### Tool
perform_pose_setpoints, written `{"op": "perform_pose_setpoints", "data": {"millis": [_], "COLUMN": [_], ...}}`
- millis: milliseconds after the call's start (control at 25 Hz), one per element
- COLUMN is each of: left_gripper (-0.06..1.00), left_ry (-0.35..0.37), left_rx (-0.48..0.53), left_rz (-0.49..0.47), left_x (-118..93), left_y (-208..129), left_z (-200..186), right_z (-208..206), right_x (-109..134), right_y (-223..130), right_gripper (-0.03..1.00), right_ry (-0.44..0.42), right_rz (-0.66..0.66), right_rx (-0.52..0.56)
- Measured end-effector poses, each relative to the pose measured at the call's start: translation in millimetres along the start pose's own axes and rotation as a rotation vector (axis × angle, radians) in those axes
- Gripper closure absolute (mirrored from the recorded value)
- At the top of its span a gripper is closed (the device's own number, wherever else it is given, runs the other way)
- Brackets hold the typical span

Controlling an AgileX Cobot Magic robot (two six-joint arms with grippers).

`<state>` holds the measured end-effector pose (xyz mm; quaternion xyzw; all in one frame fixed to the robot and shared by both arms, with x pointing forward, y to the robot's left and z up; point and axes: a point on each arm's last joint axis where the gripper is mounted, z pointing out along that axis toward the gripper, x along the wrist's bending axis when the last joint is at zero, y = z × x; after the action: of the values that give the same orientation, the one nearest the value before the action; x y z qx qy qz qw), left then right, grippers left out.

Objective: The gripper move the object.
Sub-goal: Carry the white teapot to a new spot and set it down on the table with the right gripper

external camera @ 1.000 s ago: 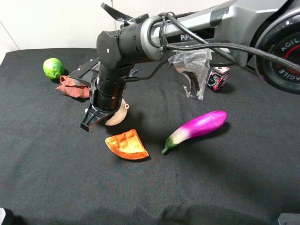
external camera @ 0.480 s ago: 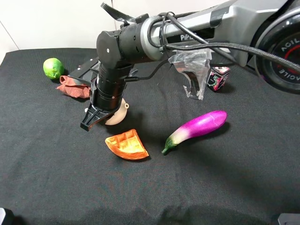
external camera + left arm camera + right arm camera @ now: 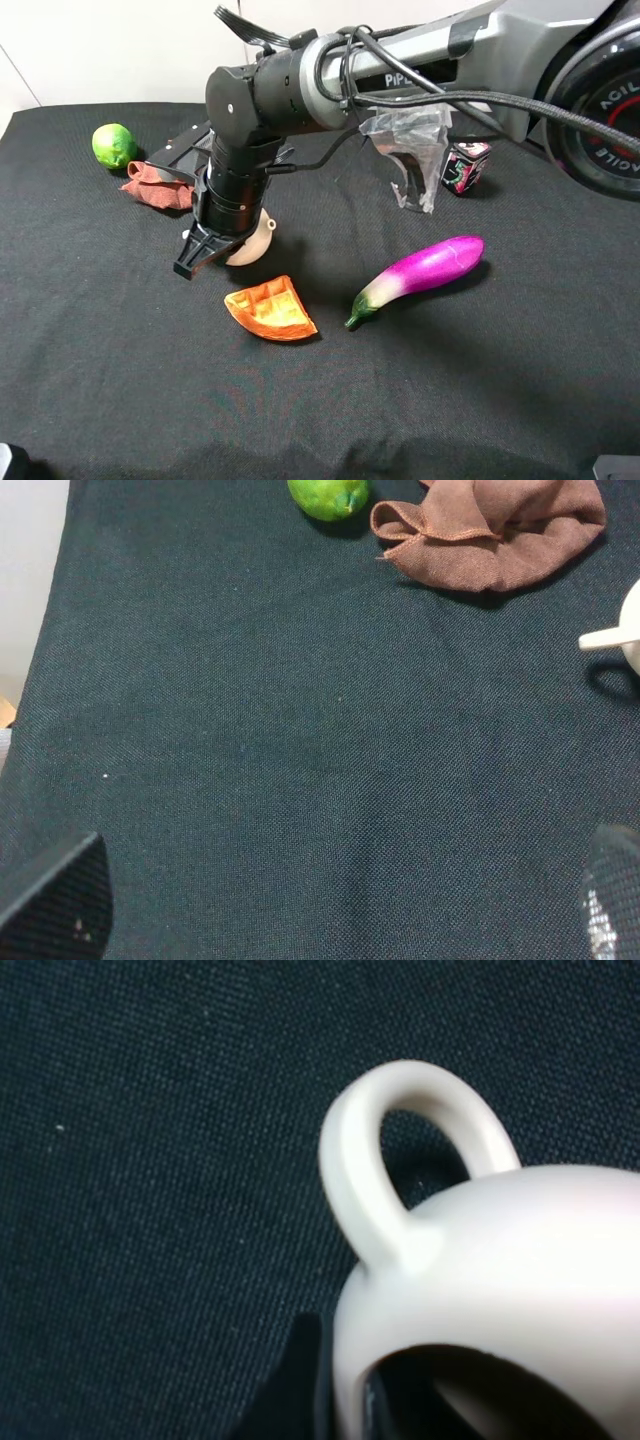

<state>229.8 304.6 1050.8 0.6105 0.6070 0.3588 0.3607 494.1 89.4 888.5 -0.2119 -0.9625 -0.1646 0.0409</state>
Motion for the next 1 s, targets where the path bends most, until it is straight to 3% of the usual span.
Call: {"op": "perform_pose_setpoints", "data": {"millis": [440, 1000], "left_gripper": [-0.05, -0.05], "left_ry": [0.0, 0.0], "left_rx": [0.0, 0.0], "left_rz": [0.0, 0.0], "left_x": [0.0, 0.0], "left_y": [0.0, 0.0], "left_z": [0.0, 0.0], "right_z": [0.2, 0.2], "right_x": [-5.4, -6.0], "right_y": [0.0, -0.4], "right_gripper": [0.98, 0.98], "right_ry": [-0.08, -0.092], "right_rz": [-0.048, -0.059], "right_rx": [0.004, 0.01]}}
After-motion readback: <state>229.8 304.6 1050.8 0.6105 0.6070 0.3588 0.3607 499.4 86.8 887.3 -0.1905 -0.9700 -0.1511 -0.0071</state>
